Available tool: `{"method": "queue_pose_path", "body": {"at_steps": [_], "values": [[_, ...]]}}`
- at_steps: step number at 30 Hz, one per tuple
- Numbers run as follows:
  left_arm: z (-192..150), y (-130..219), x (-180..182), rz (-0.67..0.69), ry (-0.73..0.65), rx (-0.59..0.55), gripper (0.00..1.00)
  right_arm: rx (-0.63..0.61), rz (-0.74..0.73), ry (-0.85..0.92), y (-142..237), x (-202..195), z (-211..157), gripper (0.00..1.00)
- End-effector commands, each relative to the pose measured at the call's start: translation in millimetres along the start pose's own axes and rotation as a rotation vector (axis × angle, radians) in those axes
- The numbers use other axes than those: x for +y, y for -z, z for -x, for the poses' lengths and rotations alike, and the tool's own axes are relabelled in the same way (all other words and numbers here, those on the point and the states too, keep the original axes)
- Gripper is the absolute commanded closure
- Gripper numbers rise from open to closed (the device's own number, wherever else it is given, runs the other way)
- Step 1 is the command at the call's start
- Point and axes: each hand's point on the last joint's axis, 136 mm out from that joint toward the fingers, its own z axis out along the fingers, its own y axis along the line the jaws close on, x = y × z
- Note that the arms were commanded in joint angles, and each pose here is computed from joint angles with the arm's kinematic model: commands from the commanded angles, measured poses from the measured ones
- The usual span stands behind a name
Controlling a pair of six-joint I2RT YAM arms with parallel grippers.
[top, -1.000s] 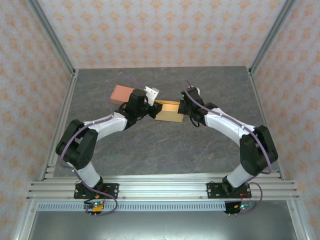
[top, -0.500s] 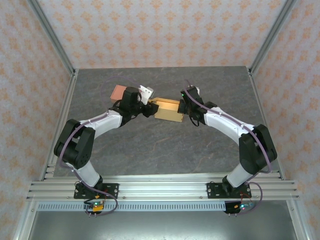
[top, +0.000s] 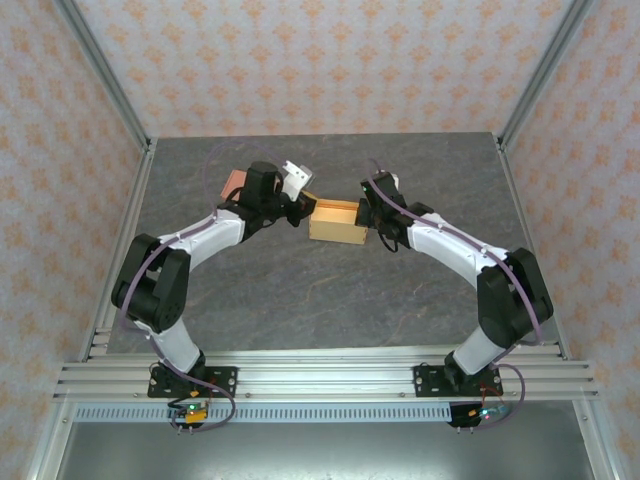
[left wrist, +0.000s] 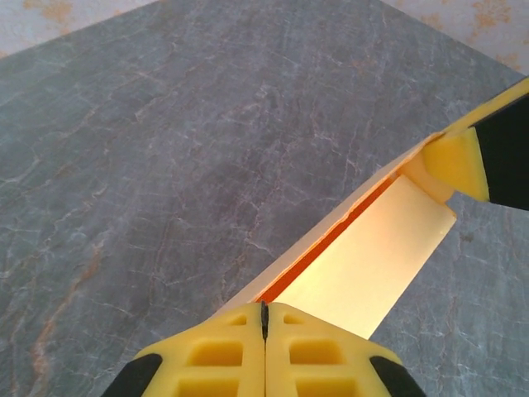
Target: Fold the paper box
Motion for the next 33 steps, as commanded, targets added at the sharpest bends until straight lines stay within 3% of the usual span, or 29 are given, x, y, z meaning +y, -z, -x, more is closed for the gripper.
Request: {"method": "queue_pose_path", "body": {"at_steps": [1, 6, 11, 28, 30, 33], "values": [[2.8, 1.4, -6.6, -0.040, -0.015, 0.005, 0.83, 0.100, -0.041, 0.025, -4.0, -8.2, -25.5, 1.00], [-10.6, 1.7, -6.1, -0.038, -0.030, 0.054, 0.83, 0.103, -0.040, 0.025, -4.6, -7.6, -26.3, 1.00], [-10.6, -2.5, -7.2, -0.054, -0.034, 0.059, 1.00, 0.103, -0.036, 0.022, -4.3, -6.5, -25.6, 1.00], [-14.4, -12.3, -5.3, -0.018, -0.028, 0.085, 1.00, 0.101, -0.038, 0.035, -4.8, -2.0, -29.9, 1.00], [-11.4, -7.0, 0.3, 0.005, -0.033, 0.066, 0.66, 0.103, -0.042, 0.041, -4.6, -2.7, -30.4, 1.00], [-5.1, 5.8, 12.2, 0.026, -0.025, 0.021, 0.44, 0.096, -0.047, 0.048, -2.7, -4.1, -28.8, 1.00]]}}
